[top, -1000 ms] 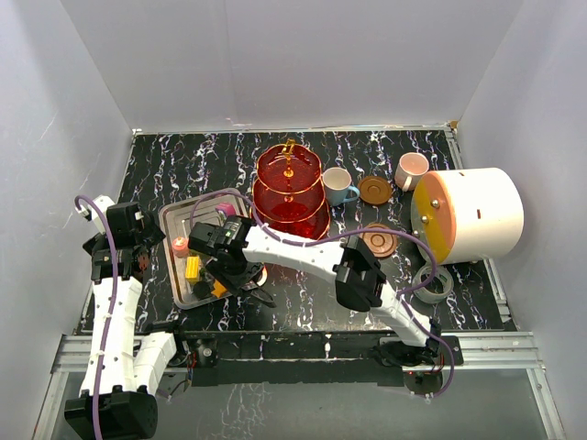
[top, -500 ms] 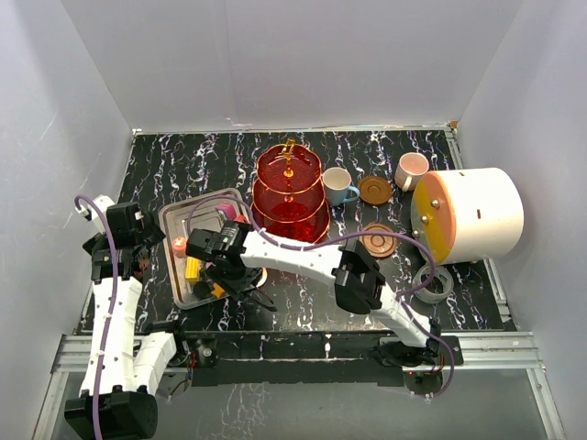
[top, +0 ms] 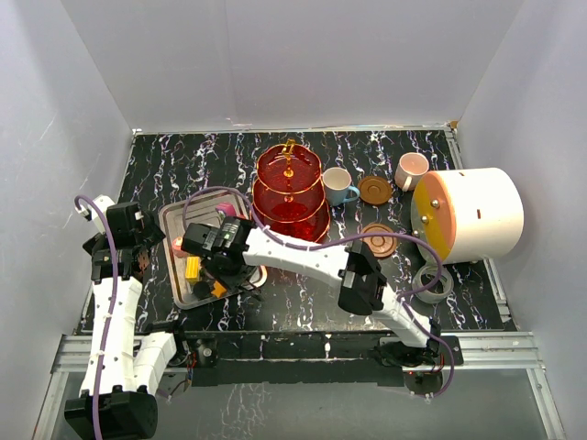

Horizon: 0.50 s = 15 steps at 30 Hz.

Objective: Serve the afternoon tea
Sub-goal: Pick up the desert from the tray.

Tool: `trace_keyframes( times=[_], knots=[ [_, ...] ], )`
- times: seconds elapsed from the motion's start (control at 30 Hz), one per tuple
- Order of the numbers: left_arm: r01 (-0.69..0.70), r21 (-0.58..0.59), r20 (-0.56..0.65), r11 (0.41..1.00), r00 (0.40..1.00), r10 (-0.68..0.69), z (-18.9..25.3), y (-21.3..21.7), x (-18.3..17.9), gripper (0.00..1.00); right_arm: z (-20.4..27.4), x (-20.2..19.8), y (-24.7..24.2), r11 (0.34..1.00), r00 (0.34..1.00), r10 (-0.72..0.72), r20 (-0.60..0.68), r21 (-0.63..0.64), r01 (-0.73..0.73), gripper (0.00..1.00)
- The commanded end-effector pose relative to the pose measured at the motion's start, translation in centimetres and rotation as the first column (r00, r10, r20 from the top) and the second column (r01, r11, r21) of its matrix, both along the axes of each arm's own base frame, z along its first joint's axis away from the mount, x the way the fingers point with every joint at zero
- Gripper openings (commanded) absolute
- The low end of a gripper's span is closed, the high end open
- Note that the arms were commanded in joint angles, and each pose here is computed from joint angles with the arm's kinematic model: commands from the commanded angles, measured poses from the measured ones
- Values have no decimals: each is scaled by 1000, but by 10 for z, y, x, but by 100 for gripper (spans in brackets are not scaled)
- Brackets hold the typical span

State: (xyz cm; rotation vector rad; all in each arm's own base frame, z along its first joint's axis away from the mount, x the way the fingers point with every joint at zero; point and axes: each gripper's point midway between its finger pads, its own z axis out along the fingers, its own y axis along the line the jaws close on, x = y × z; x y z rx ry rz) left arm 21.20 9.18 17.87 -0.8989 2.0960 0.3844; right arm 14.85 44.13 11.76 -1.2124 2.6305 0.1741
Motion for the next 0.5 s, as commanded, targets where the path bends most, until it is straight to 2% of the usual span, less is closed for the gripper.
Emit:
trace_keyframes(
  times=[0.0,0.47],
  knots=[
    [-3,11,-5,1000,1000,3,-2,2,-2,99,65,14,10,981,994,-79,73,183,64,35],
    [1,9,-9,1000,1000,-1,-3,1,-2,99,98,19,13,946,986,-156,60,296,132,34]
  ],
)
